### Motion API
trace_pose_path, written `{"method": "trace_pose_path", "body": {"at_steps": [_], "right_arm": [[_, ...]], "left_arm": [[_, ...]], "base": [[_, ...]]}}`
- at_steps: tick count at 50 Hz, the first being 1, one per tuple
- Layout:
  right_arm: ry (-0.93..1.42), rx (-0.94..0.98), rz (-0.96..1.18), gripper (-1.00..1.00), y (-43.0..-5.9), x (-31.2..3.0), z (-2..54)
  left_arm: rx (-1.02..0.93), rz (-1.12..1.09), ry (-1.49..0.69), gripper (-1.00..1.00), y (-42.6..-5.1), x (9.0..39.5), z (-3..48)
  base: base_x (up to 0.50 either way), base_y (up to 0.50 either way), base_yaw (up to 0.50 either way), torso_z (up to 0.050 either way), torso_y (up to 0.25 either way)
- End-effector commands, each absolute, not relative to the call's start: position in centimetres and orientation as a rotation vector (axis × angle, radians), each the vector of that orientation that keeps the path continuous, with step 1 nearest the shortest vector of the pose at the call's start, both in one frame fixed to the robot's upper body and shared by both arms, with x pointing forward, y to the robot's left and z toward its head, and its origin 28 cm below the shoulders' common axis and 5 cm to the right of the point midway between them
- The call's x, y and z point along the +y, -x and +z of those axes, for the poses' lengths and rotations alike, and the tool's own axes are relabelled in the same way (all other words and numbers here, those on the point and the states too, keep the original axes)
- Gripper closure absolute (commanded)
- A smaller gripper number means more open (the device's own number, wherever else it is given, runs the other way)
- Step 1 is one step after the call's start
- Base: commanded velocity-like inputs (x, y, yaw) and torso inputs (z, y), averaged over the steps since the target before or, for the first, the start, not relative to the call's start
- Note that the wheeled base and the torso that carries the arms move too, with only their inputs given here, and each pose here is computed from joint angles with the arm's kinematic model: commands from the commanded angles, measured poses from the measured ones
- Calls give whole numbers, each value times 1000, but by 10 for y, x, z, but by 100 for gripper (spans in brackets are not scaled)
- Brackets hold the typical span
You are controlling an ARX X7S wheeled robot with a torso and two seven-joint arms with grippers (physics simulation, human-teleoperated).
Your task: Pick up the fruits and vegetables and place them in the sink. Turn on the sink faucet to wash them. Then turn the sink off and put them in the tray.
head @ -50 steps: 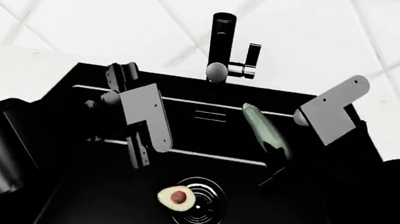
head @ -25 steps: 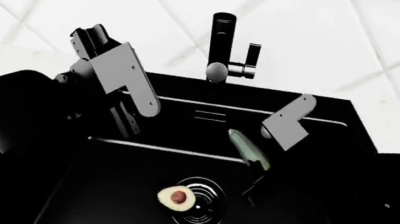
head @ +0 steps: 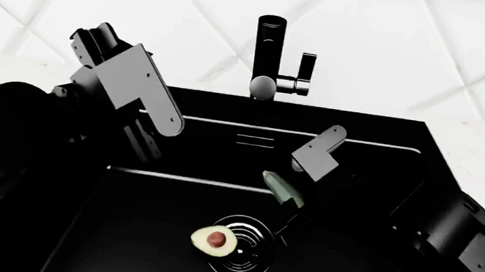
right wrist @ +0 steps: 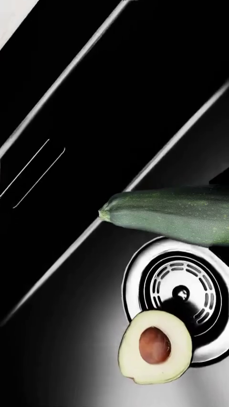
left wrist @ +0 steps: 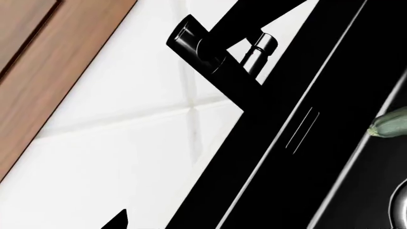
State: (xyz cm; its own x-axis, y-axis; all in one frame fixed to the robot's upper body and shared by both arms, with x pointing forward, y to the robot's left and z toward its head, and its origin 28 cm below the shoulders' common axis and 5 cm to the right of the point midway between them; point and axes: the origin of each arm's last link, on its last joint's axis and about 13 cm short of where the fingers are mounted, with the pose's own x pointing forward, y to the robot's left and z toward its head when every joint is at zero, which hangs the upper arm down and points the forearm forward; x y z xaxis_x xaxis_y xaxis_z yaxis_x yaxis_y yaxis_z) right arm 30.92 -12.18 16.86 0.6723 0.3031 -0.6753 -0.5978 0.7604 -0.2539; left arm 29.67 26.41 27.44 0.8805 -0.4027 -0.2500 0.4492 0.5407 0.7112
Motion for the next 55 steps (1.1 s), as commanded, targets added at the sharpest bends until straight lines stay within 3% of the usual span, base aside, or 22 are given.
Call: {"method": "trace_pose_path", "body": {"at_steps": [1, 45, 46, 55], "right_arm": [[487, 678, 550, 100, -325, -112, 157], [473, 821, 639, 100, -319, -107, 140], [473, 819, 644, -100, -319, -107, 141], [474, 808, 657, -100, -318, -107, 144]], "left_arm": [[68, -497, -855, -100, -297, 267, 272], [83, -469, -839, -100, -296, 275, 271], [83, -468, -839, -100, -296, 275, 271], [85, -466, -836, -100, -294, 275, 271]], "base": [[0, 0, 0, 0, 0], [0, 0, 0, 0, 0], [0, 0, 0, 0, 0], [0, 0, 0, 0, 0]]}}
